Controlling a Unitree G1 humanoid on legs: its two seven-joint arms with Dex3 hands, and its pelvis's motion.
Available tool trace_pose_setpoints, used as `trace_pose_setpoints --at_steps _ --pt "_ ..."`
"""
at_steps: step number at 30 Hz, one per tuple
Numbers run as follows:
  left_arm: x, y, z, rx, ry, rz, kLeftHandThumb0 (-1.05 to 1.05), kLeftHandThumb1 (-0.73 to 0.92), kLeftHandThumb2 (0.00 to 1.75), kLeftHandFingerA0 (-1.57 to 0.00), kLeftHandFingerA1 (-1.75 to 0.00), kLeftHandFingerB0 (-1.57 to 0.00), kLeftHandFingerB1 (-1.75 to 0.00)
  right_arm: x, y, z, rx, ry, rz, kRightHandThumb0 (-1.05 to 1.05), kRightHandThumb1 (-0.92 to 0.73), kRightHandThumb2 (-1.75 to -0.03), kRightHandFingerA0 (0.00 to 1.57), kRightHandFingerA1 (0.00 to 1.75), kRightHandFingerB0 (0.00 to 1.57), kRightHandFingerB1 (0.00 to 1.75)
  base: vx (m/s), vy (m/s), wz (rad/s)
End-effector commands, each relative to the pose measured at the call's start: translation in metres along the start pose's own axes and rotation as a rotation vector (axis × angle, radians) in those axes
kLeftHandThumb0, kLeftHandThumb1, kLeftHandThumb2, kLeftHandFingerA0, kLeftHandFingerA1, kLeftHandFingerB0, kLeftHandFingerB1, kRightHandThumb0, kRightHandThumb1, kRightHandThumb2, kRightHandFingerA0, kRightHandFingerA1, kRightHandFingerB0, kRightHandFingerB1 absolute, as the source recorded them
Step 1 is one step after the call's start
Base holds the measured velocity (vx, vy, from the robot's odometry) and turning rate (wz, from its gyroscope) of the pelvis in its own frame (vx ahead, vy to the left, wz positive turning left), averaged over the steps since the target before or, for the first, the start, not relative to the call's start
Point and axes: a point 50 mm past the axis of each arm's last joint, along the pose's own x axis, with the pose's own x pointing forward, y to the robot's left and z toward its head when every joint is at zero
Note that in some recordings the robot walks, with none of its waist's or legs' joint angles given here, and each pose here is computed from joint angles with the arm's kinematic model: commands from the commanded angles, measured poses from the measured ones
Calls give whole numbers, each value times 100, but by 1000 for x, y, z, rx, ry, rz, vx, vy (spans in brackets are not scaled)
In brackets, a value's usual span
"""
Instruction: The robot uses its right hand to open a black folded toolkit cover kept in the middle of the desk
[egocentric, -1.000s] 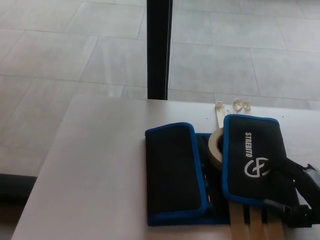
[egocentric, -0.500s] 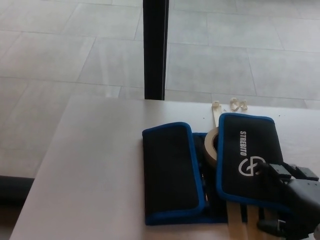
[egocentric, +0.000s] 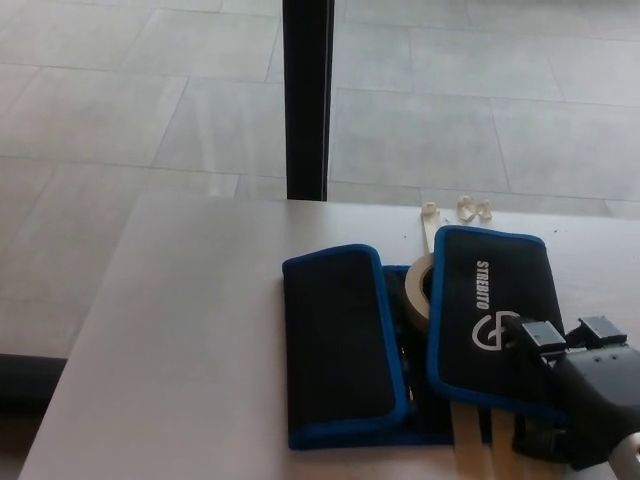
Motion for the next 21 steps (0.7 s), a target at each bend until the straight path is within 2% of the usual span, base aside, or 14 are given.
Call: trace_pose_setpoints --at_steps 1,6,7,9,10,14,15,16,17,18,19,21 --pt "-1 13 5 -23 9 27 -69 75 62 -52 -64 -45 -48 4 5 26 -57 -63 -294 -50 -80 -69 91 172 44 53 0 0 0" --pt "-1 14 4 -9 -3 15 -69 77 63 -51 -67 -42 -48 6 3 31 45 -46 -348 -45 -82 -70 95 171 49 55 0 0 0" --pt "-1 13 5 -9 -2 21 -68 59 100 -51 -70 -38 -58 6 3 31 49 -50 -356 -45 -82 -70 95 171 49 55 0 0 0" --pt "-1 13 5 -5 -7 20 -69 58 99 -50 -70 -38 -59 6 3 31 52 -52 -360 -46 -82 -70 96 172 50 54 0 0 0" --pt "-1 13 5 -19 -3 20 -69 76 62 -52 -65 -41 -48 5 4 30 34 -48 -357 -47 -82 -70 96 172 50 56 0 0 0" --pt "-1 12 6 -19 1 23 -70 76 62 -53 -64 -43 -48 6 5 27 13 -50 -355 -44 -78 -67 96 174 52 55 0 0 0" --pt "0 12 7 -18 -1 21 -70 77 62 -51 -64 -41 -47 5 7 25 9 -55 -349 -41 -77 -62 96 175 51 54 0 0 0" --pt "0 12 7 -23 3 27 -68 59 99 -50 -68 -38 -58 4 9 23 8 -57 -344 -41 -78 -63 96 175 51 53 0 0 0" --pt "0 11 7 -18 -4 21 -69 59 99 -50 -70 -38 -58 2 11 22 0 -61 -331 -41 -78 -63 96 175 50 54 0 0 0" --pt "0 11 8 -17 -7 20 -69 59 99 -50 -70 -38 -58 2 11 22 -1 -61 -332 -41 -78 -63 96 175 50 54 0 0 0" --pt "0 11 9 -8 -8 18 -70 77 63 -52 -62 -44 -47 0 15 19 -18 -61 -317 -41 -77 -67 95 175 51 53 0 0 0" --pt "0 10 9 -4 -9 18 -70 77 63 -52 -62 -44 -47 -1 17 17 -25 -62 -313 -41 -77 -67 95 175 51 53 0 0 0"
